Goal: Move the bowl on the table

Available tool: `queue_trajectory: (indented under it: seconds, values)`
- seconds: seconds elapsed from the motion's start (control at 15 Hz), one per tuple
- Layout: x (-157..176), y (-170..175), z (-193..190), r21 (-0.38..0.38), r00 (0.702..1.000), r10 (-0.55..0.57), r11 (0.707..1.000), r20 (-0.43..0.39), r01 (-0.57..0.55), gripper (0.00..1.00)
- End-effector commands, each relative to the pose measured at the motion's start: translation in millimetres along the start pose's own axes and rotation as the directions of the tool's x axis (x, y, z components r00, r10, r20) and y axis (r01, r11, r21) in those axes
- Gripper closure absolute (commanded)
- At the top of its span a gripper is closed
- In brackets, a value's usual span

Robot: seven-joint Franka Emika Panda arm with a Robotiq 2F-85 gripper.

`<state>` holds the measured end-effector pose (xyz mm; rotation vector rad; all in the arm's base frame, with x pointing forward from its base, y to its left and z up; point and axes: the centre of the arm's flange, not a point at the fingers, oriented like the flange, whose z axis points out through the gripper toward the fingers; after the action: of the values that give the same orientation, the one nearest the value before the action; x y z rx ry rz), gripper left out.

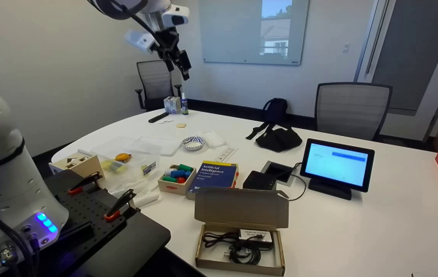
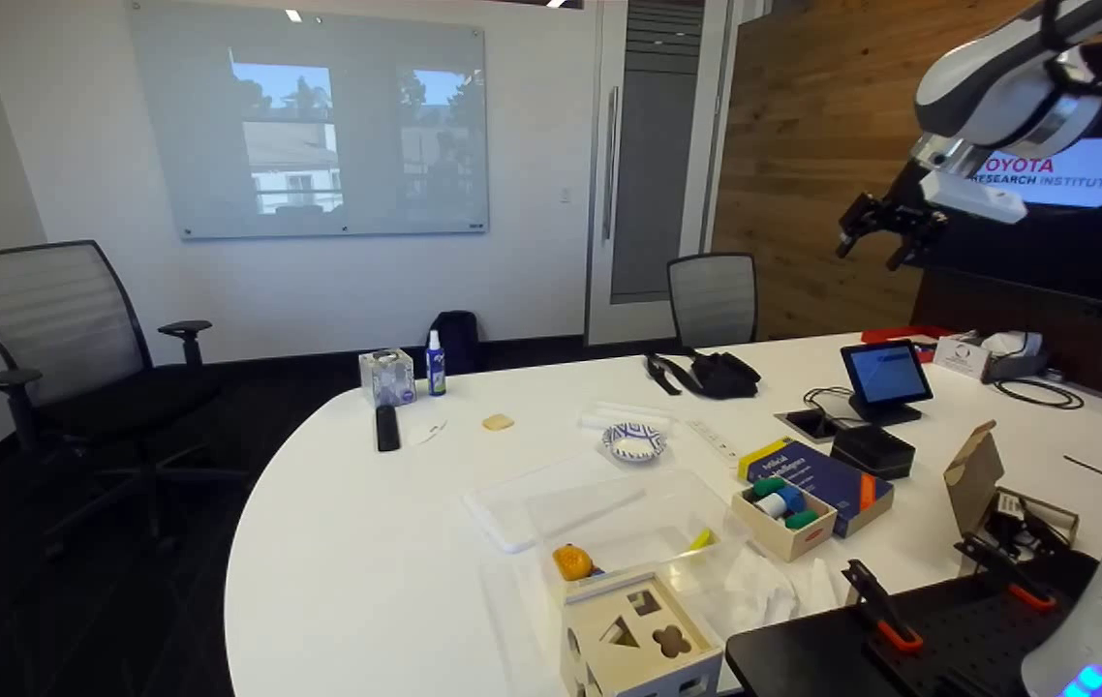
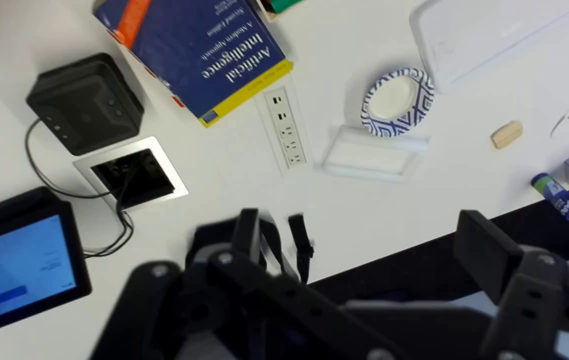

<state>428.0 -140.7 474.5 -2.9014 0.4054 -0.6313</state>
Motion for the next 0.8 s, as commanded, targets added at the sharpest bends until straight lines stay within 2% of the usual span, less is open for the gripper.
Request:
queue_trajectory:
  seconds: [0.0,0.33,0.47,0.73]
  values:
    - [51,-45,71,0.015,0.999,0.047,0.999,-0.013,-0.046,0.00]
    - [88,-97,178,-0.017,0.993,0.107,0.994,0.059,-0.106,0.00]
    - [101,-109,223,-0.019,0.985,0.136,0.991,0.103,-0.135,0.00]
    - [126,-125,313,-0.014,0.974,0.185,0.983,0.129,-0.185,0.00]
